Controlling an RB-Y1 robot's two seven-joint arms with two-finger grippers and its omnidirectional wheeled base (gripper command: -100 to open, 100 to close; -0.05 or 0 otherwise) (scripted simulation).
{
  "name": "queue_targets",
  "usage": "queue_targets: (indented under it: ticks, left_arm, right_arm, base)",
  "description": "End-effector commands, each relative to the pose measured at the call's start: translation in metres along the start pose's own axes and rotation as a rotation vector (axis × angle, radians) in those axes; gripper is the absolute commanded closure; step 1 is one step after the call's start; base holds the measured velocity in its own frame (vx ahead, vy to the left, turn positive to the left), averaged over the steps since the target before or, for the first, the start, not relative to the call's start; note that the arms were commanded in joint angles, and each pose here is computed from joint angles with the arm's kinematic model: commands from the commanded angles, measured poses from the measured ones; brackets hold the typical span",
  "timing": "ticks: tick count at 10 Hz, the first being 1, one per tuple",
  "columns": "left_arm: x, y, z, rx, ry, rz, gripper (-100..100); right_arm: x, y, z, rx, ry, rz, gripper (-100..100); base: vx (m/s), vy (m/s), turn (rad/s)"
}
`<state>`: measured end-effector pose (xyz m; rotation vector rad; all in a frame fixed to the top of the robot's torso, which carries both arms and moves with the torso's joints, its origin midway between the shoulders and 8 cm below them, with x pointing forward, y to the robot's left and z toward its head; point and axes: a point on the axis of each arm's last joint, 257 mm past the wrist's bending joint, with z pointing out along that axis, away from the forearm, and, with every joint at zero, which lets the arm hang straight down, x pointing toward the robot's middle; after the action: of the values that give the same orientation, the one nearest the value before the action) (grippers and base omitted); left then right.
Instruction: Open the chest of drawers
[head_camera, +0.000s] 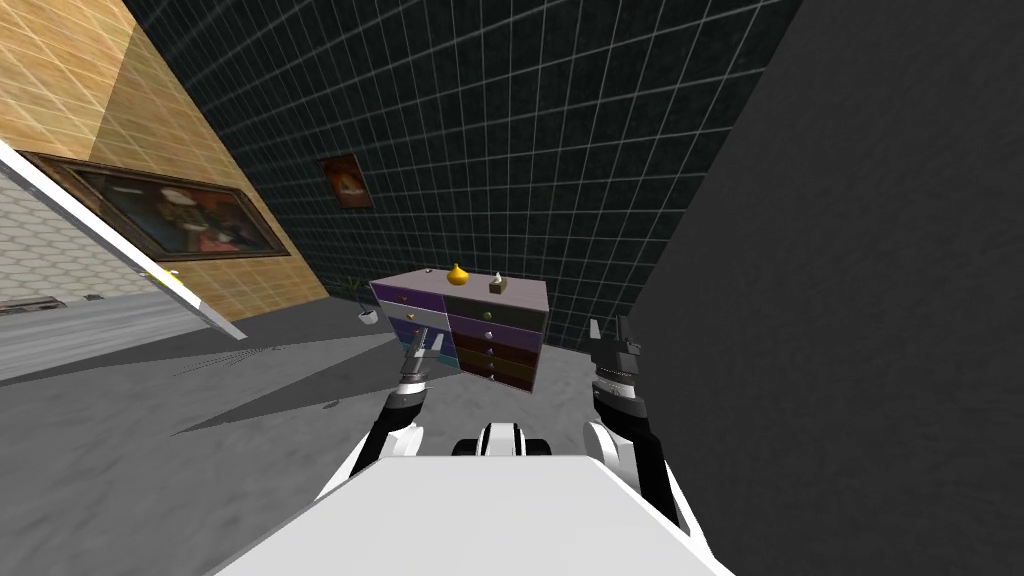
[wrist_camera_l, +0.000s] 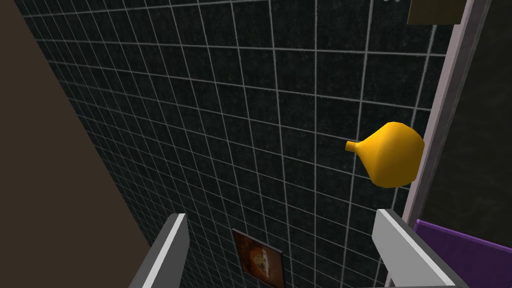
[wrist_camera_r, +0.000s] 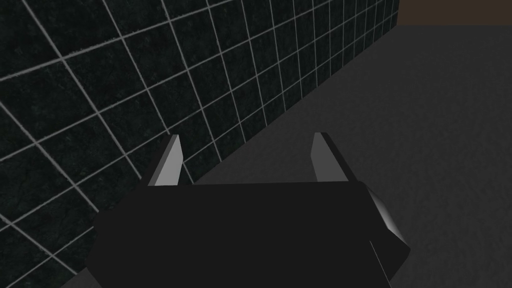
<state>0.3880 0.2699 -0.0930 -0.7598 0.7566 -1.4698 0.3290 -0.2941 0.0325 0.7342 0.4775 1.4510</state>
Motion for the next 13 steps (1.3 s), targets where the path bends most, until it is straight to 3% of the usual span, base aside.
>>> queue_targets:
  ticks: [1, 11, 13]
  left_arm:
    - [-0.004, 0.026, -0.010, -0.047, -0.011, -0.013, -100]
    - [-0.007, 0.108, -0.046, -0.198, -0.060, -0.072, -100]
    - [-0.006, 0.116, -0.051, -0.215, -0.065, -0.078, -100]
  right_arm:
    - [0.000, 0.000, 0.000, 0.000, 0.000, 0.000, 0]
    - [0.000, 0.000, 0.000, 0.000, 0.000, 0.000, 0]
    - [0.000, 0.000, 0.000, 0.000, 0.000, 0.000, 0]
  base:
    - [0.135, -0.036, -0.050]
    - [0.119, -0.050, -0.034]
    - [0.078, -0.038, -0.019]
